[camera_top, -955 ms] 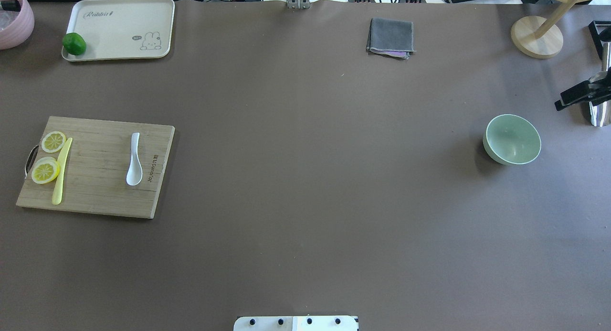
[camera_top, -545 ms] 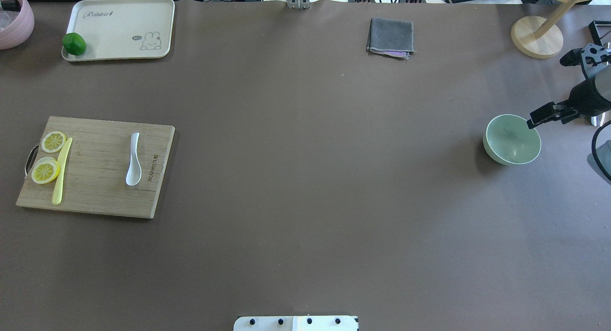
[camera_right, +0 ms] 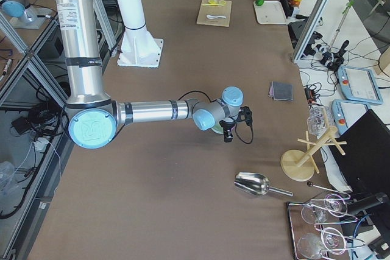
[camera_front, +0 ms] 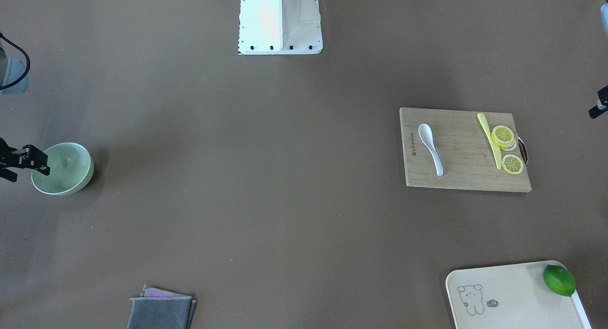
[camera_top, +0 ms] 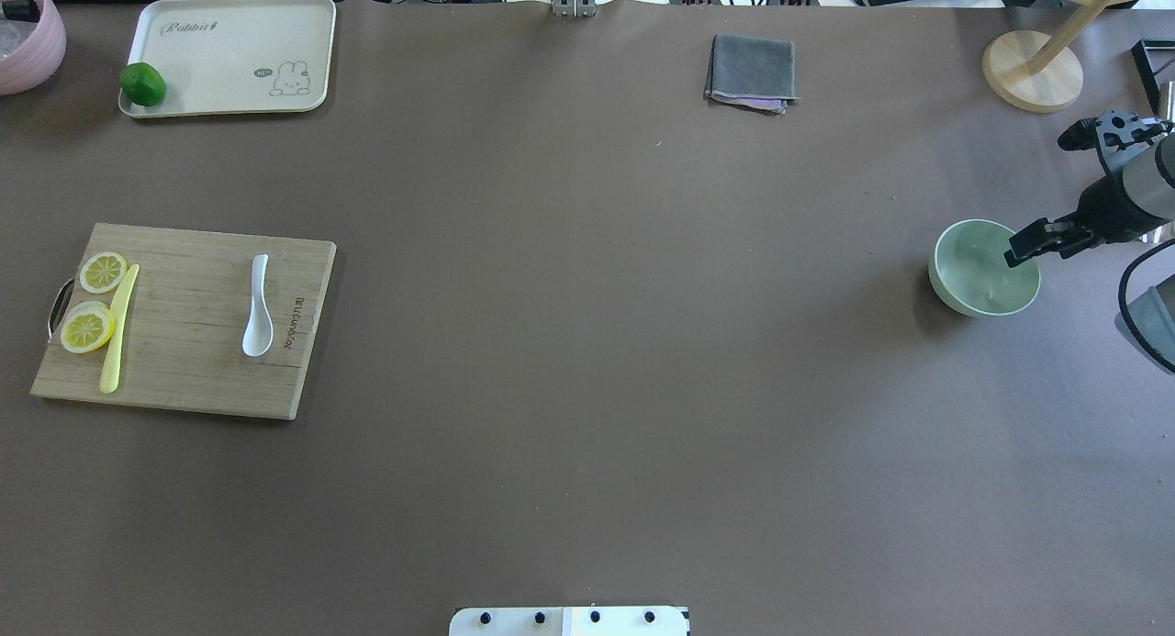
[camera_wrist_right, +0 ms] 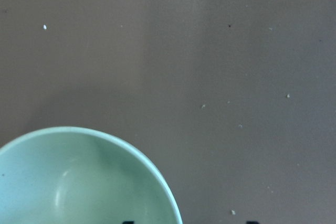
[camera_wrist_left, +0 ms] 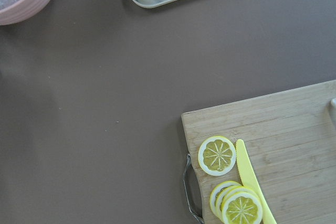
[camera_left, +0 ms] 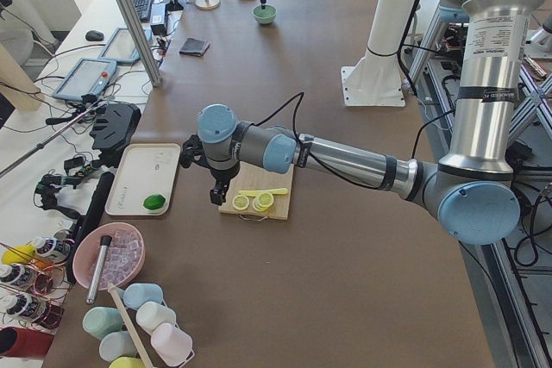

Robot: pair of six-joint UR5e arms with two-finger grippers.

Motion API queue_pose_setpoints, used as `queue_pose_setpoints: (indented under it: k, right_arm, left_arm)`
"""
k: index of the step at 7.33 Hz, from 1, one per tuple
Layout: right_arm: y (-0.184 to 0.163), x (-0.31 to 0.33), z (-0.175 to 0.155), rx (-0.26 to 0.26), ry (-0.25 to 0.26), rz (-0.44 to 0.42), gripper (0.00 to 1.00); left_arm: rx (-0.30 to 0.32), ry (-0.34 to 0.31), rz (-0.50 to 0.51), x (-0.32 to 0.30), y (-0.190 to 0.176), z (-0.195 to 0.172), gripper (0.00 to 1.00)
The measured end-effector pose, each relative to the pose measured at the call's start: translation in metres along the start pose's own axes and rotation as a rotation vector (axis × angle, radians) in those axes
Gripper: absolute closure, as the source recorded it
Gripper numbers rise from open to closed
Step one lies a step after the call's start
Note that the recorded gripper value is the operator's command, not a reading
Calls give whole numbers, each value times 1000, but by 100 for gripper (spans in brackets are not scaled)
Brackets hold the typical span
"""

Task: Place spoon in bowl
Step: 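Reach the right gripper down to the rim of the pale green bowl, then drag the green bowl inward with the right gripper while the left reaches the spoon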

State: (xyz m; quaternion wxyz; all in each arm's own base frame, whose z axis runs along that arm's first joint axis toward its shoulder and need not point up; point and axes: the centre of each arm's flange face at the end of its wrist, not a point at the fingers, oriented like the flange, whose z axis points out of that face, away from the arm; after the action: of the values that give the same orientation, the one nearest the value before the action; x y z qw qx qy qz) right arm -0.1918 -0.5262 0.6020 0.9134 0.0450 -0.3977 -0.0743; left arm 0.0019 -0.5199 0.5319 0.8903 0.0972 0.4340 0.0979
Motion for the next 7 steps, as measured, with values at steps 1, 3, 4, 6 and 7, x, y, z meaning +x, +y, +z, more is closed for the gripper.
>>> queue_pose_setpoints:
  k: [1, 3, 4, 6, 7]
  right_arm:
    - [2, 0, 2, -7, -5, 0, 100]
    - [1, -9, 1, -14, -30, 12, 100]
    - [-7, -32, -7, -11, -66, 44, 100]
    - [-26, -135, -19, -3, -146, 126, 100]
    - [-30, -204, -16, -5, -176, 176, 100]
  left_arm:
    - [-3, -2, -6, -2, 1, 1, 2]
    - [1, 0, -57, 3, -2, 1, 3]
    - [15, 8, -111, 20, -8, 1, 3]
    - [35, 26, -188, 82, -23, 33, 3]
    - [36, 7, -218, 118, -32, 59, 3]
